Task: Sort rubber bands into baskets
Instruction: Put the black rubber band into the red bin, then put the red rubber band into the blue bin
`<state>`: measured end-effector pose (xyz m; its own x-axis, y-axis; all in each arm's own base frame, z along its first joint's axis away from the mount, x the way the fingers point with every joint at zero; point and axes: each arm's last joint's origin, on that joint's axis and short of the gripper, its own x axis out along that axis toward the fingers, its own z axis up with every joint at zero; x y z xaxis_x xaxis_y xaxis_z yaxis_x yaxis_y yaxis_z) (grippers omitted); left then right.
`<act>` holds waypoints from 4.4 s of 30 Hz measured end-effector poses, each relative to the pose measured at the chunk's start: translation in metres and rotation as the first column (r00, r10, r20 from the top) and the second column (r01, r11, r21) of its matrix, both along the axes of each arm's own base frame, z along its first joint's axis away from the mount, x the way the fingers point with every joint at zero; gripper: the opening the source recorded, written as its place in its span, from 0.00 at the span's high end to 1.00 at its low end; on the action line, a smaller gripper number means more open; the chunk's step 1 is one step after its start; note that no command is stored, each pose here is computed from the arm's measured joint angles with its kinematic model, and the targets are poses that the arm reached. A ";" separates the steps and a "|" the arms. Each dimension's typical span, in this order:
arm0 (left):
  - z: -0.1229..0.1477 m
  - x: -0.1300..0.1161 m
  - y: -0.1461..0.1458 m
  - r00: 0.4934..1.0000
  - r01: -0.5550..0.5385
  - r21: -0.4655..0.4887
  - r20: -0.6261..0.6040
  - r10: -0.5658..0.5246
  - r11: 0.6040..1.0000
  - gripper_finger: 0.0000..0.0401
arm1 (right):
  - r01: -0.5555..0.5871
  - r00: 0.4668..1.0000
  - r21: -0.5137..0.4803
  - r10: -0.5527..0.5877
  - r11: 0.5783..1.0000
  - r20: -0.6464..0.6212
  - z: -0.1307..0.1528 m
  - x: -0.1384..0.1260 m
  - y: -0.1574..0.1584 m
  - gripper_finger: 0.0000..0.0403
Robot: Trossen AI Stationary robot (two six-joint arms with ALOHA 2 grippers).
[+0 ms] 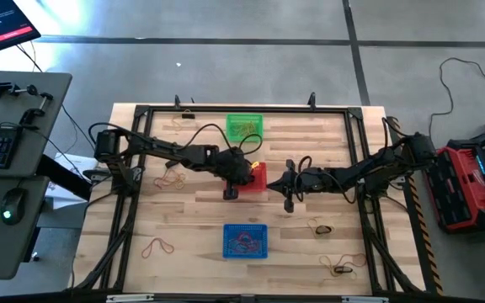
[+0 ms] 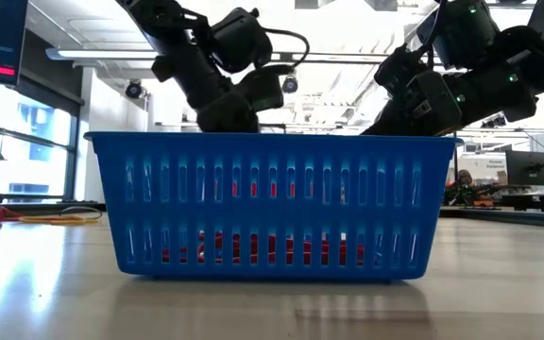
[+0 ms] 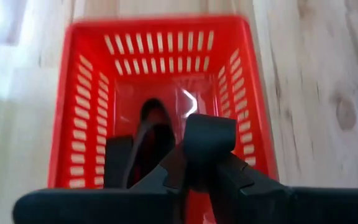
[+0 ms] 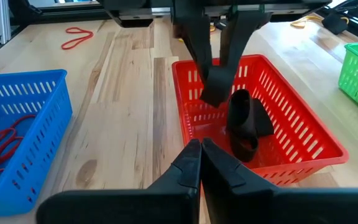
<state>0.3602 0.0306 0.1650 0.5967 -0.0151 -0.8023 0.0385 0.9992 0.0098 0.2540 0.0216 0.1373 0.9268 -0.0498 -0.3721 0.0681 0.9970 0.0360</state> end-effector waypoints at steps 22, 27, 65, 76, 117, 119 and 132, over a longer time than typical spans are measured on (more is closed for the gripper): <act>0.010 0.000 0.001 0.994 -0.064 0.101 -0.083 0.073 0.993 0.60 | 0.001 1.000 0.008 -0.001 1.000 0.000 0.000 0.000 0.000 1.00; 0.027 0.000 -0.016 0.999 -0.025 0.207 -0.015 0.029 0.978 0.69 | 0.001 1.000 0.007 -0.001 1.000 -0.007 -0.001 0.000 0.000 1.00; 0.049 -0.095 -0.081 0.911 0.147 0.115 0.370 -0.180 0.982 0.99 | 0.015 1.000 0.041 -0.016 0.999 0.018 0.002 0.001 0.000 1.00; 0.051 -0.127 -0.106 0.941 0.234 0.052 0.240 -0.239 0.971 0.99 | 0.011 1.000 0.045 -0.011 0.999 0.012 0.001 0.001 0.000 1.00; 0.033 -0.178 -0.118 0.923 0.238 -0.151 0.342 -0.175 0.959 0.99 | 0.025 1.000 0.030 -0.025 0.999 -0.001 0.000 0.001 -0.001 1.00; 0.033 -0.183 -0.121 0.938 0.234 -0.174 0.300 -0.174 0.957 0.99 | 0.025 1.000 0.030 -0.025 0.999 -0.002 0.000 0.001 -0.001 1.00; 0.044 -0.201 -0.140 0.966 0.245 -0.200 0.132 -0.221 0.949 0.99 | 0.024 1.000 0.028 -0.024 0.999 -0.003 0.000 0.000 -0.001 1.00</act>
<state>0.1591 -0.1091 0.2088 0.6376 -0.3273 -0.6974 0.2808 0.9417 -0.1852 0.2544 0.0207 0.1373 0.9243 -0.0615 -0.3766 0.0920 0.9937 0.0636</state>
